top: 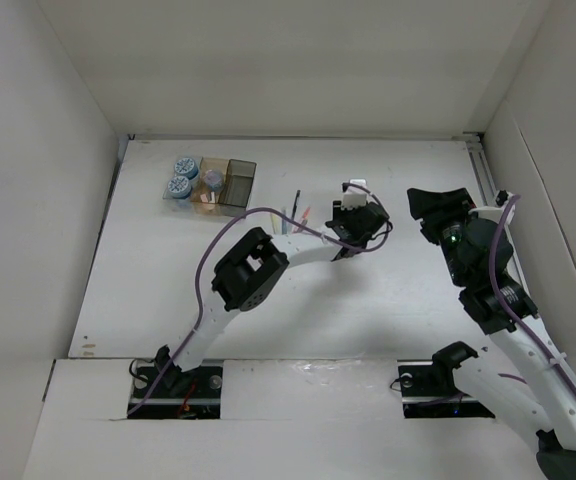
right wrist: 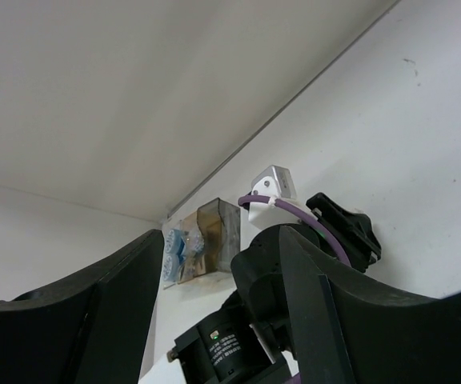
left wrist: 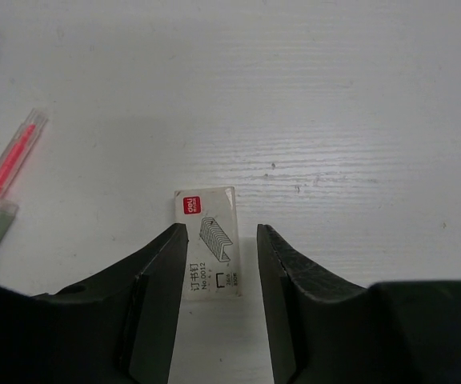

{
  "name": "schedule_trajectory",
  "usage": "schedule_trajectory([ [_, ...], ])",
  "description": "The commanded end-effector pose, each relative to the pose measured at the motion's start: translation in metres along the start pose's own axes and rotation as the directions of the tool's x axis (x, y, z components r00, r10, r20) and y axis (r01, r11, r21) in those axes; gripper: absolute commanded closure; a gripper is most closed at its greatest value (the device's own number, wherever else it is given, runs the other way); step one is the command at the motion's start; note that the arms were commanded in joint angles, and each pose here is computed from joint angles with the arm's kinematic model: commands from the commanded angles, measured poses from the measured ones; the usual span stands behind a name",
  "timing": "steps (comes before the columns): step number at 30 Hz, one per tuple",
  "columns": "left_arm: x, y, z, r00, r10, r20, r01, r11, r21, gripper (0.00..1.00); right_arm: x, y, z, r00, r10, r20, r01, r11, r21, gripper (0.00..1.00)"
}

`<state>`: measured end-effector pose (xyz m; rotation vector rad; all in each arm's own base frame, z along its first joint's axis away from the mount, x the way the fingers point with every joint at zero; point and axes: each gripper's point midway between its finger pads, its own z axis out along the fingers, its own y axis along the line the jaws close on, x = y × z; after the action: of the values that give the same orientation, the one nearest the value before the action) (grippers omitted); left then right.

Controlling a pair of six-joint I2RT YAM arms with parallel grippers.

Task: Sort the stationery into containers
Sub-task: Grab a piece of stationery with the left arm

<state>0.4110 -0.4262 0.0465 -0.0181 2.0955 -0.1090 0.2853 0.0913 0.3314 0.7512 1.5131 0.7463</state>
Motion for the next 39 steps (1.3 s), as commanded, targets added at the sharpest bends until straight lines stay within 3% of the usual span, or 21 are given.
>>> schedule_trajectory([
  [1,-0.006,0.004,0.005,1.0,-0.001,0.005,0.002,1.0,-0.02,0.63,-0.008,0.017,-0.005,1.0,0.011,0.013,-0.01,0.998,-0.054,0.34],
  [8,-0.006,0.008,-0.001,1.0,-0.01,0.007,0.01,1.0,-0.007,0.53,-0.004,0.017,-0.001,1.0,0.007,0.001,-0.007,0.999,-0.053,0.34],
  [17,0.004,0.012,0.005,1.0,0.026,-0.011,-0.026,0.999,-0.033,0.53,-0.004,0.017,-0.001,1.0,0.007,0.001,-0.007,0.999,-0.053,0.34],
  [21,0.011,0.013,0.008,0.999,0.034,-0.018,-0.035,0.999,-0.038,0.6,-0.004,0.017,-0.001,1.0,0.007,0.001,-0.007,0.999,-0.053,0.34],
  [24,0.004,0.012,0.005,1.0,0.026,-0.011,-0.027,0.999,-0.033,0.83,-0.004,0.017,-0.001,1.0,0.007,0.001,-0.007,0.999,-0.053,0.34],
  [27,-0.009,0.012,-0.002,1.0,0.011,0.009,-0.011,0.999,-0.03,0.99,-0.003,0.017,-0.002,1.0,0.006,-0.007,-0.007,0.998,-0.058,0.34],
  [30,-0.019,0.018,-0.014,1.0,0.004,0.015,-0.003,1.0,-0.025,1.0,-0.003,0.017,-0.002,1.0,0.006,-0.007,-0.007,0.998,-0.058,0.34],
  [35,-0.074,0.046,-0.035,0.992,-0.087,0.089,0.09,0.996,-0.025,1.0,-0.002,0.015,-0.003,1.0,-0.003,-0.006,0.002,0.998,-0.058,0.34],
  [39,-0.117,0.1,-0.031,0.972,-0.202,0.122,0.21,0.976,-0.052,1.0,-0.002,0.015,-0.003,1.0,-0.003,-0.006,0.002,0.998,-0.058,0.34],
])
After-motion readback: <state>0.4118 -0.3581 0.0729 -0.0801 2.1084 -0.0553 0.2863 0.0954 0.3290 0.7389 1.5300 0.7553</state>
